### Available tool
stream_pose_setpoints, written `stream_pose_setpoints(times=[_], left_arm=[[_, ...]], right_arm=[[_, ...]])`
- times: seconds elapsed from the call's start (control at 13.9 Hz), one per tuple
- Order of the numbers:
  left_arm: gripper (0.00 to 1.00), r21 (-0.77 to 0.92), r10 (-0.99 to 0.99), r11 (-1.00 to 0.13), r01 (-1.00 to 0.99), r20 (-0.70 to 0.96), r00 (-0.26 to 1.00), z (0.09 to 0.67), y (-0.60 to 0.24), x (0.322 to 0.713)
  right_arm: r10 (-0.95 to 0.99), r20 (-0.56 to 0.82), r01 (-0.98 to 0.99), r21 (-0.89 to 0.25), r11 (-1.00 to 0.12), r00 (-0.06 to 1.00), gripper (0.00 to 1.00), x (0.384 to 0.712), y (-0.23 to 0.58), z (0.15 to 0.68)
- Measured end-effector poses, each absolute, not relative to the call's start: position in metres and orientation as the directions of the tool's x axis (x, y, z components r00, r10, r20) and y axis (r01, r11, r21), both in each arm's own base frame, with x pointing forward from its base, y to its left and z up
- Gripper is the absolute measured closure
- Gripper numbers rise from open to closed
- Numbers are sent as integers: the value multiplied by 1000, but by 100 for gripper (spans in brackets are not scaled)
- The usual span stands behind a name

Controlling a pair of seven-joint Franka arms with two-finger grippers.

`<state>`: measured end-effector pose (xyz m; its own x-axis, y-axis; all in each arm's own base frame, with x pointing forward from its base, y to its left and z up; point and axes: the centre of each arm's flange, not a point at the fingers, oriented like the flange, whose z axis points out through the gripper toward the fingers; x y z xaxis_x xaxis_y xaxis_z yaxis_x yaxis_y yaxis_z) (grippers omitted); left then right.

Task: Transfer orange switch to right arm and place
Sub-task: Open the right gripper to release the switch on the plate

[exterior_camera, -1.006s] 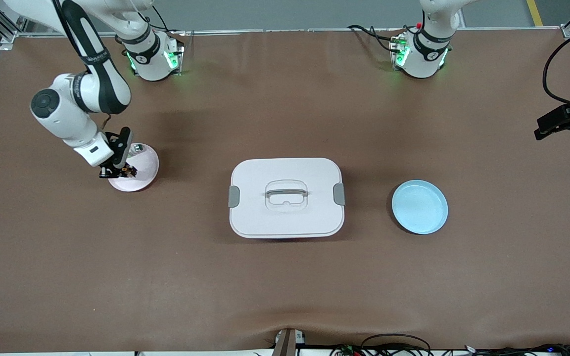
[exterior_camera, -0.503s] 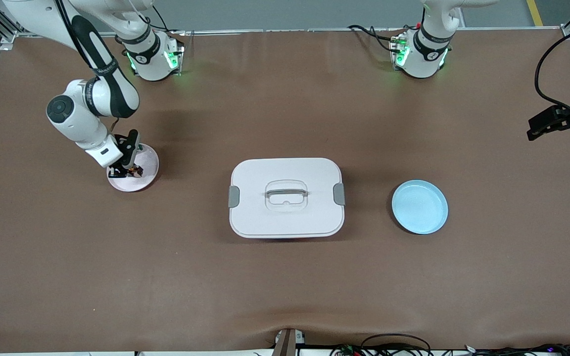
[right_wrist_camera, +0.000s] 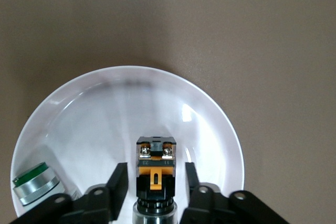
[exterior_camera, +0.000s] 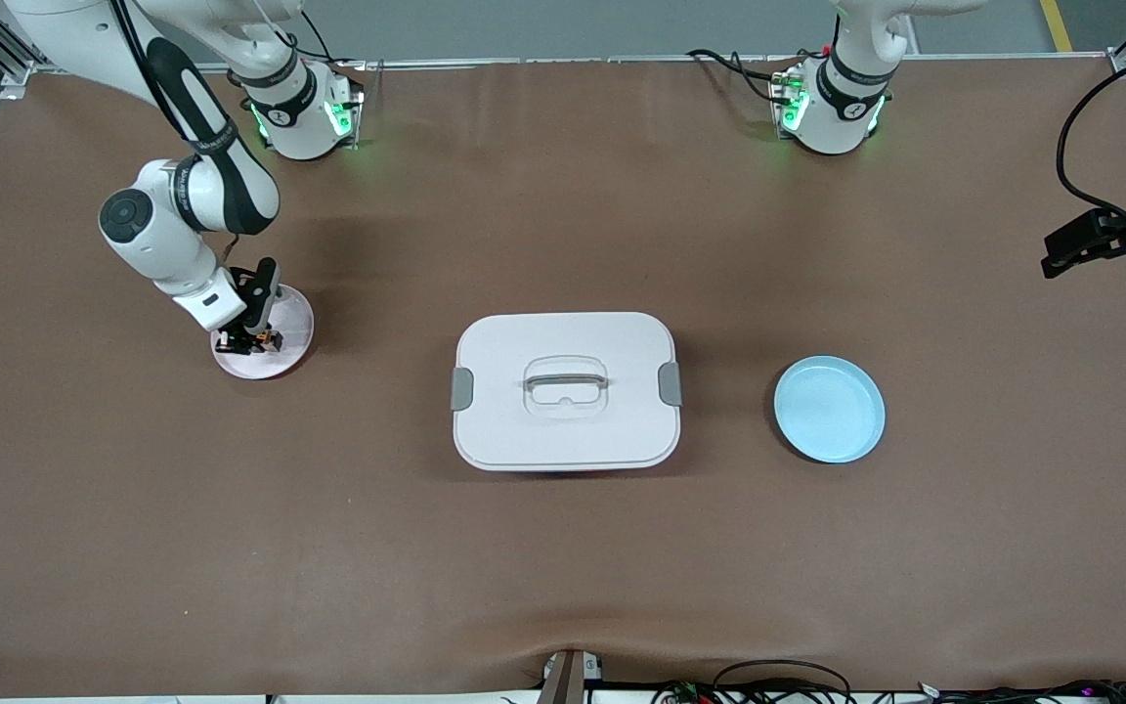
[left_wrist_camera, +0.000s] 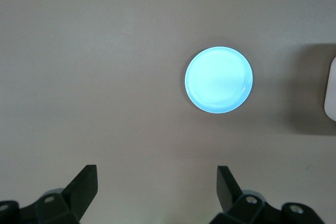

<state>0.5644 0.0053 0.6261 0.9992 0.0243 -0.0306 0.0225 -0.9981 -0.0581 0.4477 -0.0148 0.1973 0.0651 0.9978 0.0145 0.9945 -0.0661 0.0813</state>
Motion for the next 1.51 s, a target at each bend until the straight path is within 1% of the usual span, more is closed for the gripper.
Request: stream_pose_setpoints(times=[0.29,0.36,0.65,0.86,1.08,1.29,1.51], left_arm=[[0,-58,21,-998,19,-31,999,626,3,564],[0,-58,16,-998,14,-31,999,626,0,564],[0,-46,4,-999,4,-16,1000,632,-7,565],[0,-6,6,-1000,6,-5,1000,635,-9,565],[0,-3,5,-1000,5,-2,1000,636,-10,565],[0,-2,1,-1000,1,0,1000,637,-12,565],[0,-2,1,-1000,1,0,1000,637,-12,565]], right_arm=[[998,18,998,20,-67,67,2,454,-14,202],[997,19,997,8,-71,71,0,457,-14,205],[995,21,995,-10,-97,97,0,468,-14,217],[986,21,986,-23,-162,163,0,471,-12,220],[975,13,972,-78,-220,222,0,476,-11,226],[965,3,956,-138,-259,262,0,496,-13,253],[935,-13,922,-162,-352,355,0,510,-13,284]])
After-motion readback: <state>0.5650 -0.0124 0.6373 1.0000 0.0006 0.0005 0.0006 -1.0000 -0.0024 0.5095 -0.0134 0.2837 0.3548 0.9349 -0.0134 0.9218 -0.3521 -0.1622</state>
